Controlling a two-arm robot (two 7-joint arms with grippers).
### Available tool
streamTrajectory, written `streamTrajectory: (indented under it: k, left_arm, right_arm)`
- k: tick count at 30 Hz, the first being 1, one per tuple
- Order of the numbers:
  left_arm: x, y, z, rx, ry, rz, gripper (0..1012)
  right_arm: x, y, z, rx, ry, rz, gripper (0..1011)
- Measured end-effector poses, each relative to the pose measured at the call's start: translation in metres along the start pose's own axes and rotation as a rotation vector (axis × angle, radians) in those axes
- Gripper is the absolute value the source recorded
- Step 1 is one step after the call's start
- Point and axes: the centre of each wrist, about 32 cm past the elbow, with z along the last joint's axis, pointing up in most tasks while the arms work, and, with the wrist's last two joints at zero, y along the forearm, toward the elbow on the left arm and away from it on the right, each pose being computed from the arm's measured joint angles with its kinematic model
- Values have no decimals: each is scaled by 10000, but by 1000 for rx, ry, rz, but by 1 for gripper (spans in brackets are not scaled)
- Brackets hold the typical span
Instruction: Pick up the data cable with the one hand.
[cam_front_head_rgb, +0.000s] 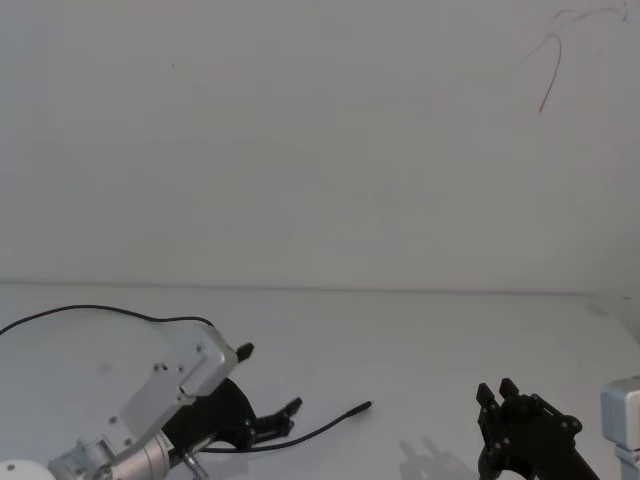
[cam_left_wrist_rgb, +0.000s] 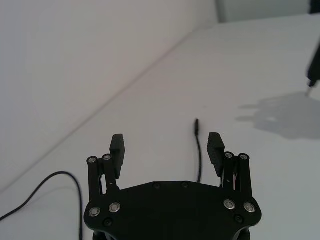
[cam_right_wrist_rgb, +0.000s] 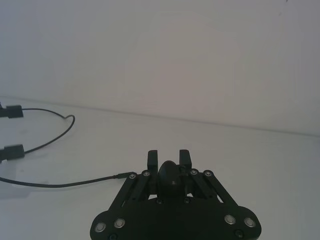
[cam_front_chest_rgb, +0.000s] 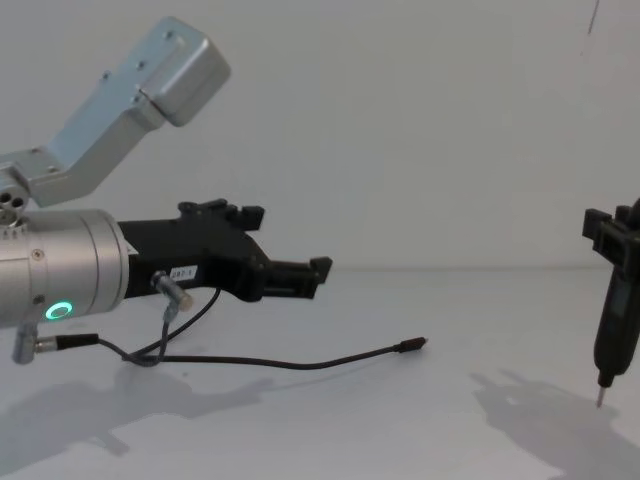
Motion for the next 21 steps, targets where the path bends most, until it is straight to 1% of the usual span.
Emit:
streamTrajectory:
  k: [2,3,4,6,7,10,13,15,16,21]
  left_arm:
    - [47,-27,10,9,-13,-41,1001]
    - [60,-36,3,16,-16,-55,1001]
    - [86,-55,-1,26,-23,-84,1001]
    - [114,-80,-3,37,-31,-115,1001]
    - [147,-108,-9,50,-38,-141,1001]
    - [186,-151,-25,71,-44,-180,1001]
    - [251,-224,-56,100,-47,-228,1001]
    - [271,-249,-68,110,-45,-242,1001]
    - [290,-278,-82,120,-42,-253,1001]
    - [335,-347,-122,145,-29,-271,1001]
  right_arm:
    - [0,0,0,0,0,0,251]
    - [0,0,0,0,0,0,251]
    - [0,0,0,0,0,0,251]
    - [0,0,0,0,0,0,251]
    - [0,0,0,0,0,0,251]
    - [0,0,0,0,0,0,251]
    - [0,0,0,0,0,0,251]
    - [0,0,0,0,0,0,251]
    - [0,0,0,0,0,0,251]
    - [0,0,0,0,0,0,251]
